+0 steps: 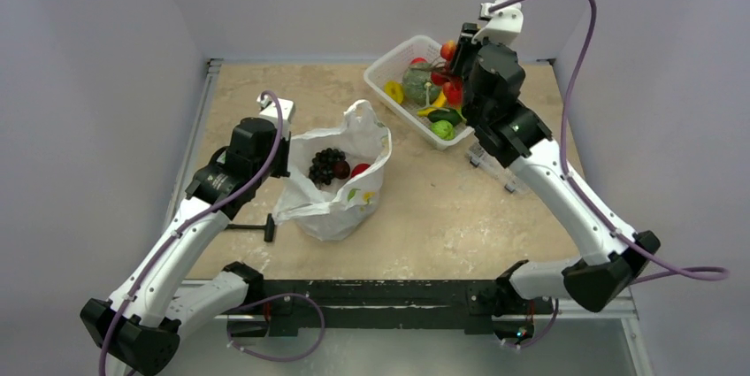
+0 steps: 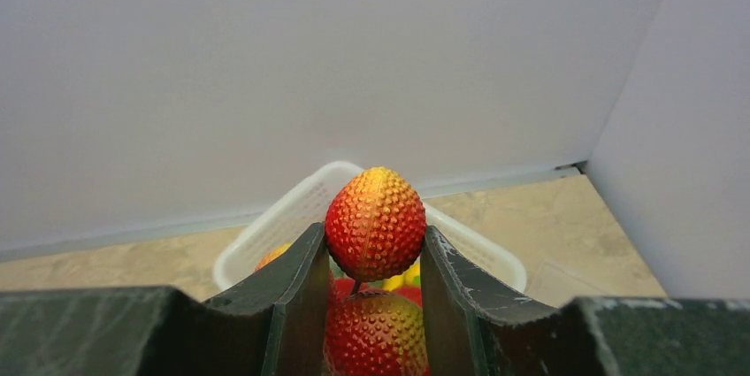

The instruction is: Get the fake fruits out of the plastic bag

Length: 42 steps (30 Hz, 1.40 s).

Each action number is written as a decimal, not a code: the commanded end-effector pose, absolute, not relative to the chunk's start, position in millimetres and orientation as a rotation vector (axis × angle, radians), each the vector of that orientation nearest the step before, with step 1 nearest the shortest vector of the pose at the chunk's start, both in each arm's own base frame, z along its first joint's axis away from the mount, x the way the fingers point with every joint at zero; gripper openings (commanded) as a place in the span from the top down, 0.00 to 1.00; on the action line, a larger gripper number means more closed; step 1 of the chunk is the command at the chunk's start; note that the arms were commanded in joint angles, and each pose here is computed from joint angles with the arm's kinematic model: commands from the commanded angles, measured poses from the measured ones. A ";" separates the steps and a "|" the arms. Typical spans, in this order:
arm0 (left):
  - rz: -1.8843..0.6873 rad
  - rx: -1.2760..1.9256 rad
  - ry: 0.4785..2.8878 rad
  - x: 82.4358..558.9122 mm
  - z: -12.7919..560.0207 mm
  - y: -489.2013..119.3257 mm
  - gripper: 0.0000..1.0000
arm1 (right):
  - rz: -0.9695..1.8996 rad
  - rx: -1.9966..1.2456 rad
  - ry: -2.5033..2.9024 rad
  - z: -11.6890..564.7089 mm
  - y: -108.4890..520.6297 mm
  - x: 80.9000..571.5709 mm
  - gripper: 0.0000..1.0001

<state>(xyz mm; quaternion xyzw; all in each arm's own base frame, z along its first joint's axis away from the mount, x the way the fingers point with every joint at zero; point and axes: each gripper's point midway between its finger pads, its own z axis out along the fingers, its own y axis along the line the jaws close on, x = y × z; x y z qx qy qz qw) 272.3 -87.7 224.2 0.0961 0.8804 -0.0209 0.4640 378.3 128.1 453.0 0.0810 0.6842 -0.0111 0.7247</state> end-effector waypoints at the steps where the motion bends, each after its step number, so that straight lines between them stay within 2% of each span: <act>1: -0.046 0.195 2.126 275.8 233.7 -85.6 1.00 | -0.047 0.228 1.463 439.5 111.0 425.1 1.00; 11: -0.051 0.218 2.122 276.0 233.8 -87.4 1.00 | -0.283 0.164 1.711 323.2 109.7 538.4 1.00; 16: -0.059 0.228 2.125 276.4 233.7 -89.3 1.00 | -0.327 0.105 1.891 254.6 118.1 557.0 0.99; 23: -0.087 0.241 2.126 274.7 234.1 -93.6 1.00 | -0.325 0.074 2.028 214.5 120.5 544.1 0.50; 31: -0.097 0.249 2.125 272.3 236.0 -94.2 1.00 | -0.195 0.088 2.010 261.1 125.8 513.8 0.19; 35: -0.119 0.255 2.122 271.0 237.1 -97.0 1.00 | -0.038 0.069 1.971 292.7 142.5 486.6 0.14; 42: -0.197 0.310 2.138 269.0 233.3 -111.6 1.00 | 0.405 -0.141 1.880 322.5 204.3 406.3 0.11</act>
